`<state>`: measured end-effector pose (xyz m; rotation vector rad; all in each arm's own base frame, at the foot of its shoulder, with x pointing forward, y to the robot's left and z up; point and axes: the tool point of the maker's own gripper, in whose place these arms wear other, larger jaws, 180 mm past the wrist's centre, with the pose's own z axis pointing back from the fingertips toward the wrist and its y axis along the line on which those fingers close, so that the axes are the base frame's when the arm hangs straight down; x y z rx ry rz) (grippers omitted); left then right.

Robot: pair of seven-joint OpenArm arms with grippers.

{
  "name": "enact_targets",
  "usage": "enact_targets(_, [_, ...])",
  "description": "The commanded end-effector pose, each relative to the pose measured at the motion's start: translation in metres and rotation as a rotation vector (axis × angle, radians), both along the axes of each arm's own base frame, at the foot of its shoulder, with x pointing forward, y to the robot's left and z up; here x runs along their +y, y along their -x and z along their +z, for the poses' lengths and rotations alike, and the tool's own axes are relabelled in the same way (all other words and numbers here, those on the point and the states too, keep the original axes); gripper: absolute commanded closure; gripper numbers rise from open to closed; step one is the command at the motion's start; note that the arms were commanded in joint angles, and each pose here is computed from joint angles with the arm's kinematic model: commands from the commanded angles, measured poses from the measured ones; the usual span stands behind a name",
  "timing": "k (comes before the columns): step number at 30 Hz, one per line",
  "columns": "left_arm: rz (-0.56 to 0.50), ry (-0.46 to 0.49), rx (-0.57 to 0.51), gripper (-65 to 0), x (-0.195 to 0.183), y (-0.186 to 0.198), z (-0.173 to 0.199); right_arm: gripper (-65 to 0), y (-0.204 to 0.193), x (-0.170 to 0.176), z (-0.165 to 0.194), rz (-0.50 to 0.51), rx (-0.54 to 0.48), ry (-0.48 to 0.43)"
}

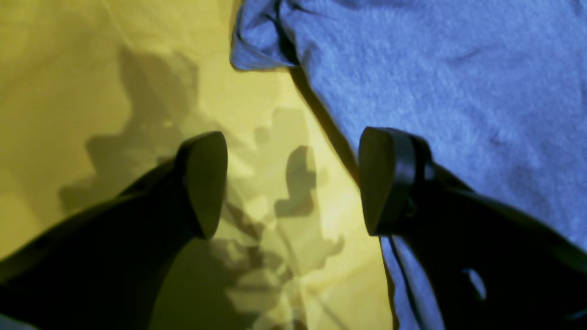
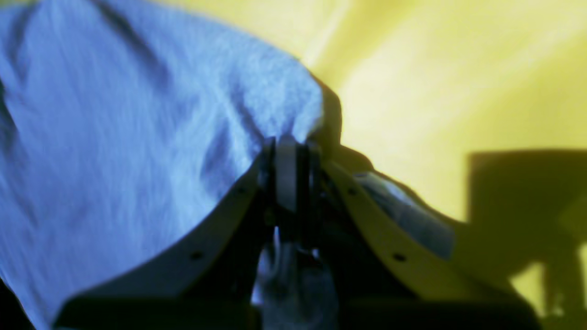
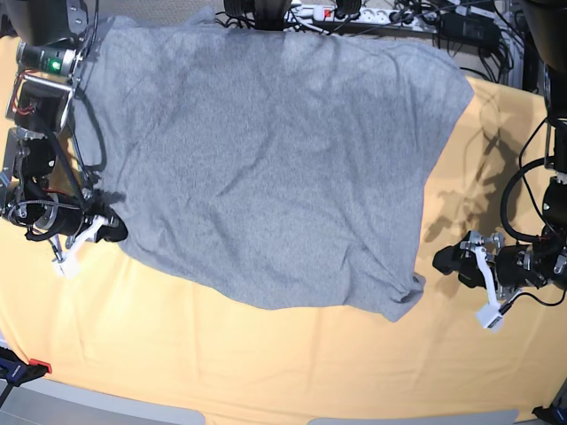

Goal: Layout the t-shirt on the table in an organized manner, then fold the t-shirt properly
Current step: 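Move the right gripper to the shirt's side edge and grasp it, then drag the grasped side edge toward the robot with the right gripper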

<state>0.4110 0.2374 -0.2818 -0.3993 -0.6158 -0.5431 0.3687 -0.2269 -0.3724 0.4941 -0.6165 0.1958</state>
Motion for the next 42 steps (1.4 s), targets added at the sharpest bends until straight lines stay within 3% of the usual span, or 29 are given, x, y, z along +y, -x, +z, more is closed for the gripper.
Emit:
enact_targets(1, [-0.001,0.009,-0.068,-45.1,0.003,-0.011,0.024,0.0,-0.011,-0.005,0.024,0.012,-0.078,0.024])
enact_targets(9, [-0.014,0.015,-0.081,-45.1,0.001,-0.012,0.026,0.0,0.04,0.027,0.062,0.182,-0.254,0.198])
enact_targets(17, [-0.013,0.019,-0.102,-45.1,0.001,-0.017,0.034,0.0,0.096,0.069,0.091,0.332,-0.368,0.283])
enact_targets(23, [-0.01,0.027,-0.114,-45.1,0.0,-0.019,0.036,0.0,0.132,0.088,0.095,0.398,-0.376,0.291])
enact_targets(28, [0.0,0.035,-0.128,-45.1,0.002,-0.021,0.041,-0.6,0.158,0.09,0.078,0.421,-0.291,0.275])
enact_targets(33, [0.052,0.075,-0.193,-45.1,0.015,-0.029,0.064,-13.2,0.183,0.097,0.067,0.452,-0.205,0.215])
enact_targets(37, [0.109,0.117,-0.261,-45.1,0.029,-0.036,0.088,-40.2,0.177,0.097,0.071,0.452,-0.223,0.216])
enact_targets(38, [0.122,0.125,-0.275,-45.1,0.033,-0.037,0.093,-43.8,0.175,0.1,0.076,0.456,-0.241,0.201])
enact_targets(42, [0.162,0.15,-0.307,-45.1,0.045,-0.037,0.104,-44.6,0.162,0.123,0.115,0.49,-0.387,0.128])
